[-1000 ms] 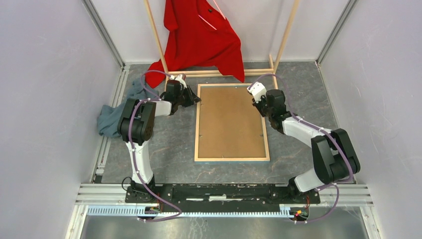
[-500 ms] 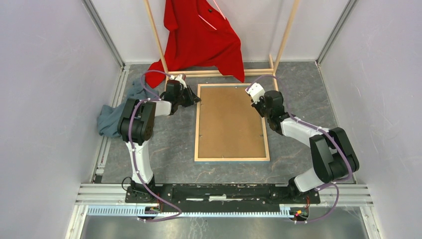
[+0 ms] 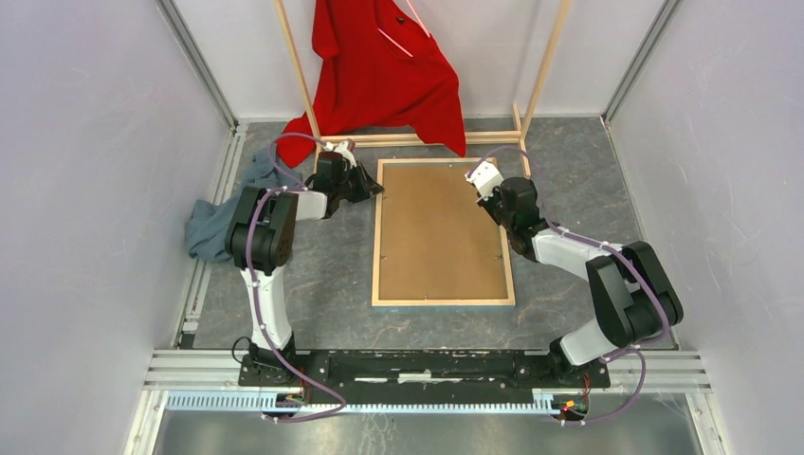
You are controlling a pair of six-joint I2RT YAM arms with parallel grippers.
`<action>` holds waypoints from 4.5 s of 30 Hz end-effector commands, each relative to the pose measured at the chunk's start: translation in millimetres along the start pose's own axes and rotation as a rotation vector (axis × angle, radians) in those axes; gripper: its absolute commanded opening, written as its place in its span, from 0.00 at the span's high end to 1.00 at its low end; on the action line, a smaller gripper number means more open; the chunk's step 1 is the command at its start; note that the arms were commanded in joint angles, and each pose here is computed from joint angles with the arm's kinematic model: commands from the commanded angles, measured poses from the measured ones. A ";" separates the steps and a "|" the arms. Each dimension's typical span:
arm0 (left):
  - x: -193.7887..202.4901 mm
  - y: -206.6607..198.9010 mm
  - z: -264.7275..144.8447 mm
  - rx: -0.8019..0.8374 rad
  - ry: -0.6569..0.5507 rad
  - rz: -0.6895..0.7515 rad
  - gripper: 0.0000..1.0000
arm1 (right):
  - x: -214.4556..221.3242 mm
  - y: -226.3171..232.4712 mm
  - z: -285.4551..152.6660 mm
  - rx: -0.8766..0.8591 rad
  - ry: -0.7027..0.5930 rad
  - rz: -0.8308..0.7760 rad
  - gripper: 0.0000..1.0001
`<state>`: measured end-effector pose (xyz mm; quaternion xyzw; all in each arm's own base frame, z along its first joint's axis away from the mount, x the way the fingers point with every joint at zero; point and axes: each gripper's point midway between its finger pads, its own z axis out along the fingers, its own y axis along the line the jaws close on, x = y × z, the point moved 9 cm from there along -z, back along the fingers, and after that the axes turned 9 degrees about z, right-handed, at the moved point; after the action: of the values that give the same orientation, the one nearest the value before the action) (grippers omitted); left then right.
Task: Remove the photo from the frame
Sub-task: Release the photo frame item from the photo frame.
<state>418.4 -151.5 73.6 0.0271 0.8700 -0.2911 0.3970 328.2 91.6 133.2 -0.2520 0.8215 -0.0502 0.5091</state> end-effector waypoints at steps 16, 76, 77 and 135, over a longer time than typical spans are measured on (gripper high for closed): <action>46.7 12.3 5.6 -0.022 0.185 -0.082 0.98 | 13.6 4.3 5.7 0.097 -0.038 0.126 1.00; 45.8 19.8 16.5 -0.186 0.257 0.042 0.98 | -34.1 -6.7 35.5 0.162 -0.105 -0.027 1.00; 46.1 19.7 16.1 -0.188 0.257 0.040 0.98 | -31.5 -6.6 36.3 0.167 -0.092 -0.033 1.00; 47.0 26.0 10.4 -0.298 0.245 -0.076 0.98 | -38.1 -15.3 8.8 -0.106 0.387 -0.163 1.00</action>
<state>433.7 -161.8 76.8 0.0022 0.8916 -0.2304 0.3899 369.7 108.6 160.4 -0.3311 0.8648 -0.0985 0.3644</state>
